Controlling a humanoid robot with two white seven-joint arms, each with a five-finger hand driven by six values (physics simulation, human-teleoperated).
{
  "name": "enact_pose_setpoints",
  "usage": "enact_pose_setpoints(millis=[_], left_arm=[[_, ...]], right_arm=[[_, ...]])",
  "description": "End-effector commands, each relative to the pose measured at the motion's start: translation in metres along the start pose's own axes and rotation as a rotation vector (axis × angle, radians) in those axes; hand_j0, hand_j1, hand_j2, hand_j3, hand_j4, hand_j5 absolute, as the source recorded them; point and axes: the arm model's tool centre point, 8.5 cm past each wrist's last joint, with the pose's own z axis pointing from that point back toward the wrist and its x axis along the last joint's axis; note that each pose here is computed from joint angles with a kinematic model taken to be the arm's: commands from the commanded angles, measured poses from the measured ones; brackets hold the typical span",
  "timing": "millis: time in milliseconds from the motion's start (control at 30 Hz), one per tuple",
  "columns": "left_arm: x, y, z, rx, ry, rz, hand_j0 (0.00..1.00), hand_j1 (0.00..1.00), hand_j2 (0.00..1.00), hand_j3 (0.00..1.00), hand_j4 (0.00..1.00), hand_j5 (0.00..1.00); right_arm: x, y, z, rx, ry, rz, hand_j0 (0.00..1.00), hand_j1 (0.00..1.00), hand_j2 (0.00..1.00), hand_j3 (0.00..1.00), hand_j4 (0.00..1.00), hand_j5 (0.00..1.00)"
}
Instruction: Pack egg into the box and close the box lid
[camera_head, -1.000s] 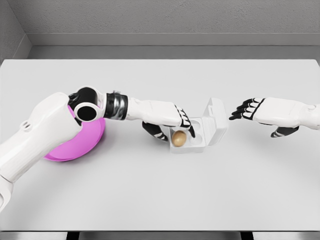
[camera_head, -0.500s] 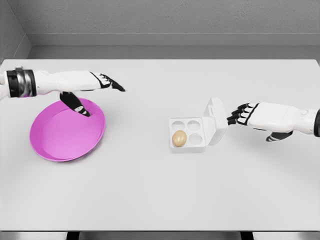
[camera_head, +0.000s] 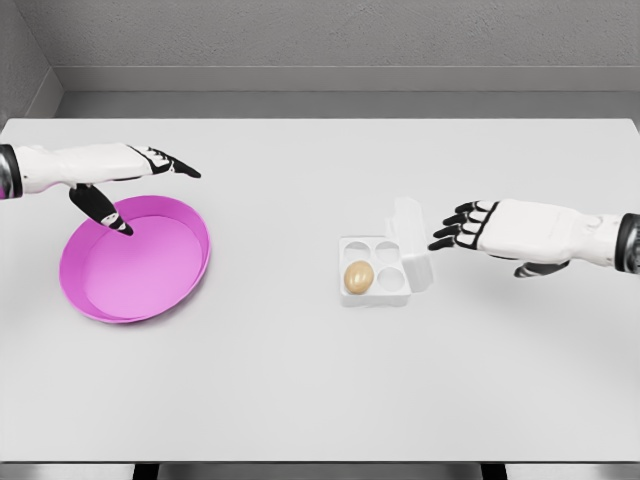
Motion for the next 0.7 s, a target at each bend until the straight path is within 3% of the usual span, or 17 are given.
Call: enact_pose_setpoints(millis=[0, 267, 533, 667], left_arm=[[0.000, 0.000, 0.000, 0.004, -0.002, 0.006, 1.00, 1.00, 1.00, 1.00, 1.00, 1.00], [-0.001, 0.002, 0.003, 0.011, 0.003, 0.007, 1.00, 1.00, 1.00, 1.00, 1.00, 1.00], [-0.001, 0.002, 0.003, 0.011, 0.003, 0.007, 1.00, 1.00, 1.00, 1.00, 1.00, 1.00], [-0.001, 0.002, 0.003, 0.011, 0.003, 0.007, 1.00, 1.00, 1.00, 1.00, 1.00, 1.00]], right_arm=[[0.002, -0.001, -0.003, -0.012, -0.008, -0.005, 1.00, 1.00, 1.00, 1.00, 1.00, 1.00], [0.009, -0.002, -0.015, -0.033, -0.037, -0.015, 1.00, 1.00, 1.00, 1.00, 1.00, 1.00], [0.030, 0.009, -0.042, -0.021, -0.119, -0.037, 1.00, 1.00, 1.00, 1.00, 1.00, 1.00], [0.033, 0.005, -0.047, -0.035, -0.131, -0.031, 1.00, 1.00, 1.00, 1.00, 1.00, 1.00]])
